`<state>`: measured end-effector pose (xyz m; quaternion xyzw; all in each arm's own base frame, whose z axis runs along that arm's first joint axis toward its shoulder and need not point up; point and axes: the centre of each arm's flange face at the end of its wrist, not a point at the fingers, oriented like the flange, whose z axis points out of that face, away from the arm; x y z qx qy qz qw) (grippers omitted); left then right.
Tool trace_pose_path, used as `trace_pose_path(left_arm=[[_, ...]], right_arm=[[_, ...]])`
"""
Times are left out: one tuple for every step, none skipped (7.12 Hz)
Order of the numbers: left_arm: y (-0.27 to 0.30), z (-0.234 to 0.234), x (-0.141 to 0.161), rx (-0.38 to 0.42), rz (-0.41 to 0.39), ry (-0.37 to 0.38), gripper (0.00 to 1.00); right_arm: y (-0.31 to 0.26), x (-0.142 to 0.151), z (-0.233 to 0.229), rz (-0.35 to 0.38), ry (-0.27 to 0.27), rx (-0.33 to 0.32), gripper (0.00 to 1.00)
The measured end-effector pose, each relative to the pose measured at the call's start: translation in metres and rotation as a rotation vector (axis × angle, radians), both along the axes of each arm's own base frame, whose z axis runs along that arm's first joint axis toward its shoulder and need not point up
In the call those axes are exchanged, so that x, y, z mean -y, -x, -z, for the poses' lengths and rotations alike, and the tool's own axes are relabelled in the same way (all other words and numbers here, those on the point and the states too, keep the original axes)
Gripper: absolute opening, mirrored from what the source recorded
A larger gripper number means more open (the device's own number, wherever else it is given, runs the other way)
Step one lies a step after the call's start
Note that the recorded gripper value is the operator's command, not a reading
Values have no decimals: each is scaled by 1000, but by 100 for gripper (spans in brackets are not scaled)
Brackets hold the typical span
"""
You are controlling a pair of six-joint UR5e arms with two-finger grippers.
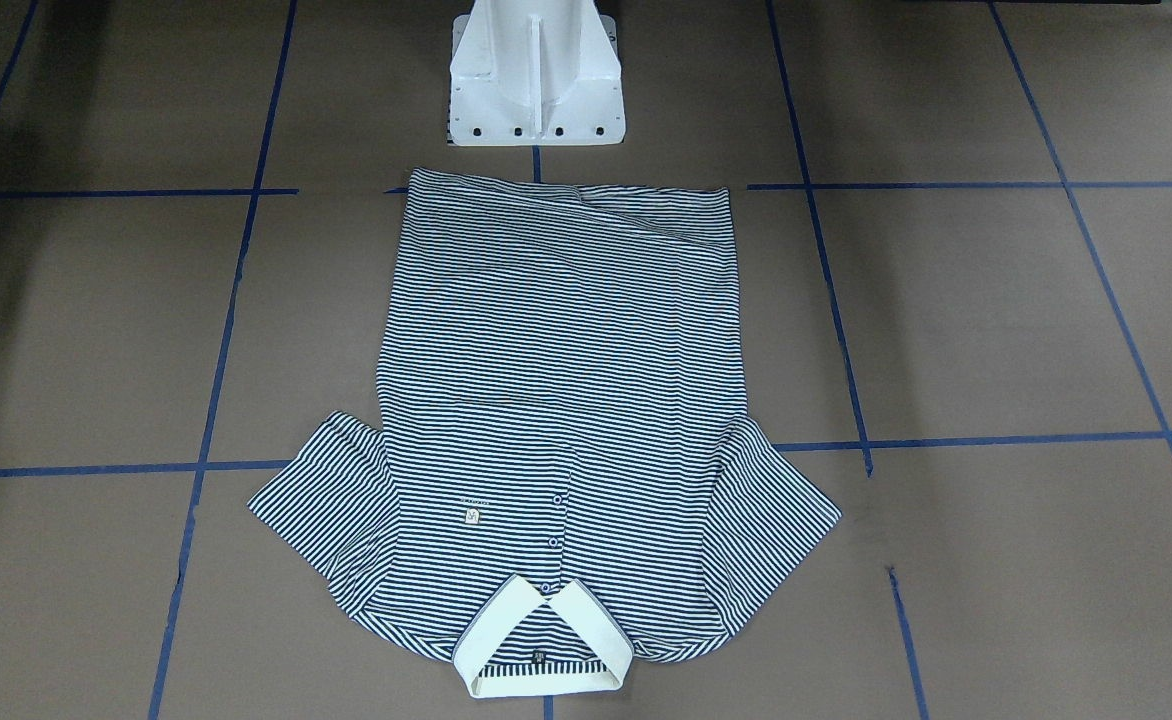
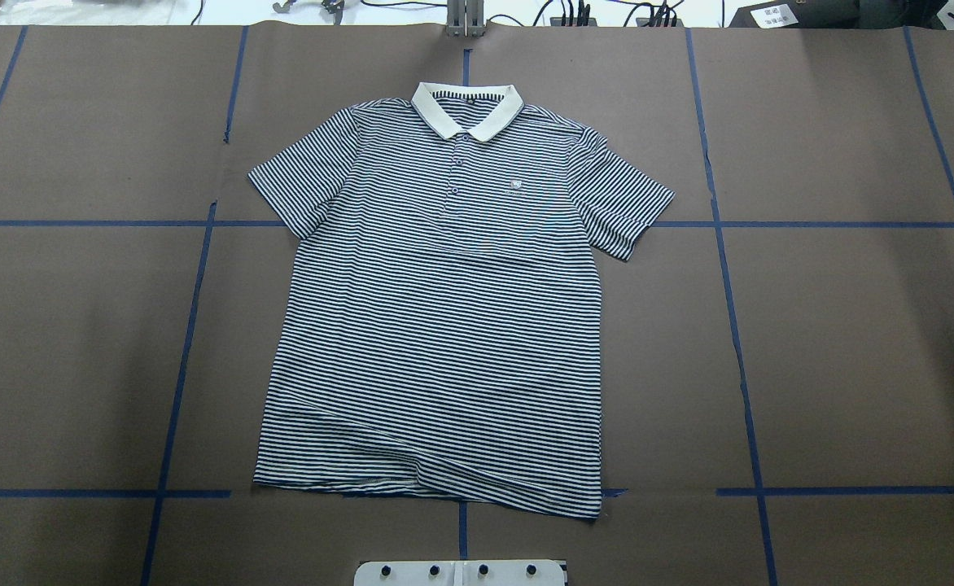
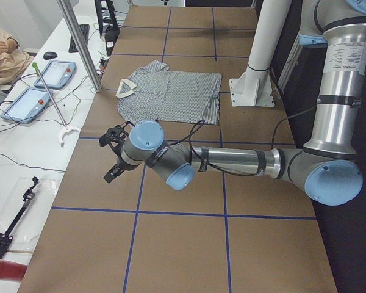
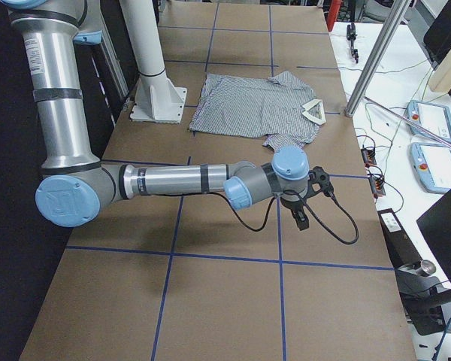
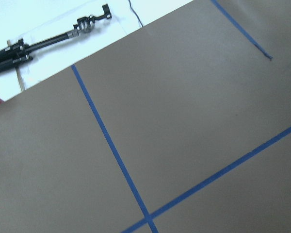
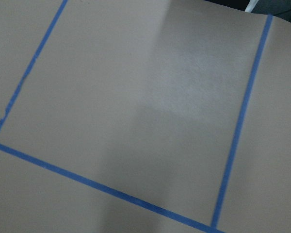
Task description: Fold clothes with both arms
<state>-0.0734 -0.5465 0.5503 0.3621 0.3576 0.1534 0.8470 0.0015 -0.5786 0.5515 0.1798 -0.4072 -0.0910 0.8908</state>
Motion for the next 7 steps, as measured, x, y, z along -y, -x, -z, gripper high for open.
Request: trace_pose_path(left_arm=[[-3,4,3,-28,17,0,100],[-7,7,5,-44,22,0,100],[-11,10,6,-50,20,-7,100],[-16,12,6,-53,12,-20,100],[-20,14,7,-53,5,-31,100],[-22,15,7,-53,1,-36,100],[-23,15,7,-53,0,-39,100]], right_arm=[[50,21,33,-31,36,22,96],[111,40,68,-74,71,39,70],[176,55,102,-135,117,55,54],[238,60,132,-211,166,72,54],[290,59,152,-267,192,80,54],[330,55,160,-296,196,69,54],[363,48,159,-315,194,46,54]])
